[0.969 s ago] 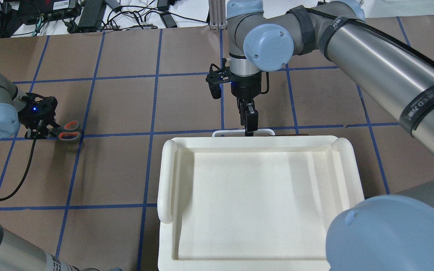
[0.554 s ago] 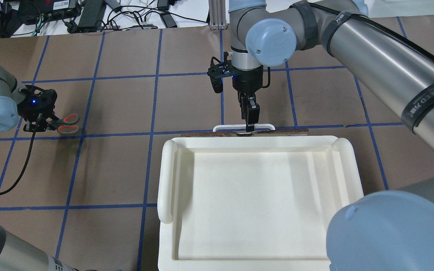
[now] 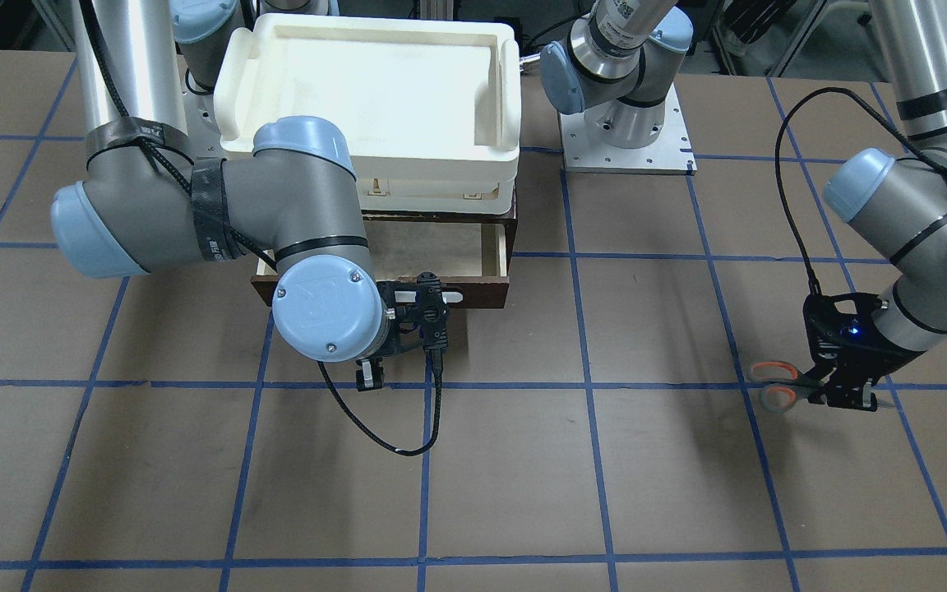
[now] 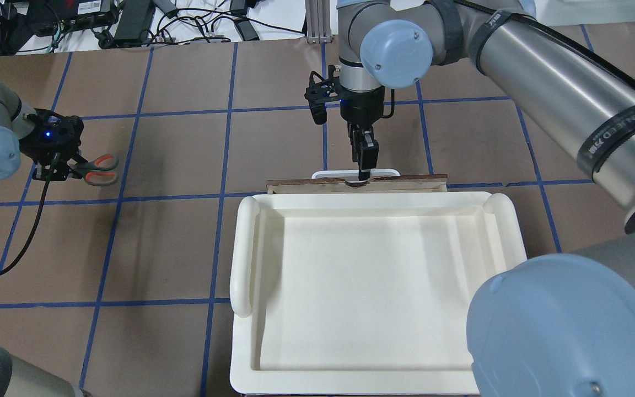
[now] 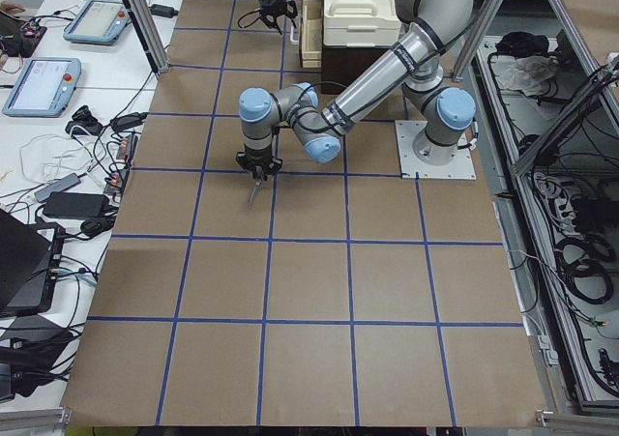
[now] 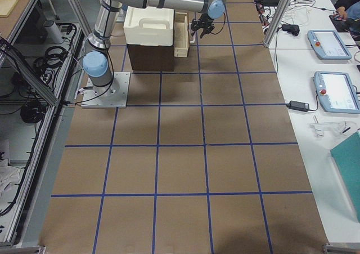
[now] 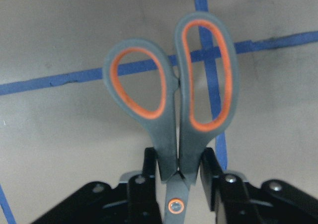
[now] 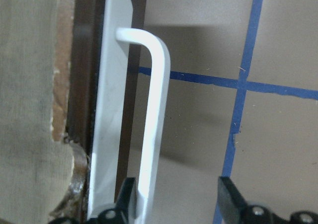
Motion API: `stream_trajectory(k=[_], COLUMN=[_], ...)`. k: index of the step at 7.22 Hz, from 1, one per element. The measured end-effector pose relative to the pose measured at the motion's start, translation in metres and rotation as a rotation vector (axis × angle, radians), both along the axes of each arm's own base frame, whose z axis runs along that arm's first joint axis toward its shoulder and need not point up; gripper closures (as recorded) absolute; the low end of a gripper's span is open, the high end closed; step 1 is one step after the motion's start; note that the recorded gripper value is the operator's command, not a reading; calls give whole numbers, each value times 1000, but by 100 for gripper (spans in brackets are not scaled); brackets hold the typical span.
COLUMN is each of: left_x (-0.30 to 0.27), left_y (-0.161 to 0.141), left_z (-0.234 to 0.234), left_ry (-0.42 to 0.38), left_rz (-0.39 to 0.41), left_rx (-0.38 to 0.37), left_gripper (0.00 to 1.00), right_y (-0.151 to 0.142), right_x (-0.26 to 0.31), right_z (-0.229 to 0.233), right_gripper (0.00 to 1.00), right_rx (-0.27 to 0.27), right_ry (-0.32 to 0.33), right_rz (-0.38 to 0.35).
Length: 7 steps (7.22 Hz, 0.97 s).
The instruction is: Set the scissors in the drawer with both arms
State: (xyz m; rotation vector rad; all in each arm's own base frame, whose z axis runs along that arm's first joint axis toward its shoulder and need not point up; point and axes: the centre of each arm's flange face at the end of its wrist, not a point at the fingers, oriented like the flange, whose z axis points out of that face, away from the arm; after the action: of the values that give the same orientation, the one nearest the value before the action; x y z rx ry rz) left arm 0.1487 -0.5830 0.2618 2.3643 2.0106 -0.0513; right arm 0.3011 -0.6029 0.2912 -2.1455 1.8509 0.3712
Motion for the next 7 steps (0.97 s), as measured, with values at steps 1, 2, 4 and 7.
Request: stream_trajectory(k=[1, 2, 4, 7], left_x=[-14, -29, -55, -80], left_y=[-1, 0, 3, 9], left_z=[15, 28, 50, 76], left_ry=[20, 29, 32, 26], left_rz=[-3, -1, 4, -1], left_rx=[-1, -5, -17, -42], left_gripper=[100, 100, 100, 100], right_y=[-5, -11, -21, -34], right_x=[1, 2, 3, 4], right_z=[-3, -4, -6, -7], right_gripper=[40, 40, 41, 44], right_rx=[-4, -13, -33, -83], right_ry=[-4, -7, -12, -18], right_rz=[6, 10, 12, 12])
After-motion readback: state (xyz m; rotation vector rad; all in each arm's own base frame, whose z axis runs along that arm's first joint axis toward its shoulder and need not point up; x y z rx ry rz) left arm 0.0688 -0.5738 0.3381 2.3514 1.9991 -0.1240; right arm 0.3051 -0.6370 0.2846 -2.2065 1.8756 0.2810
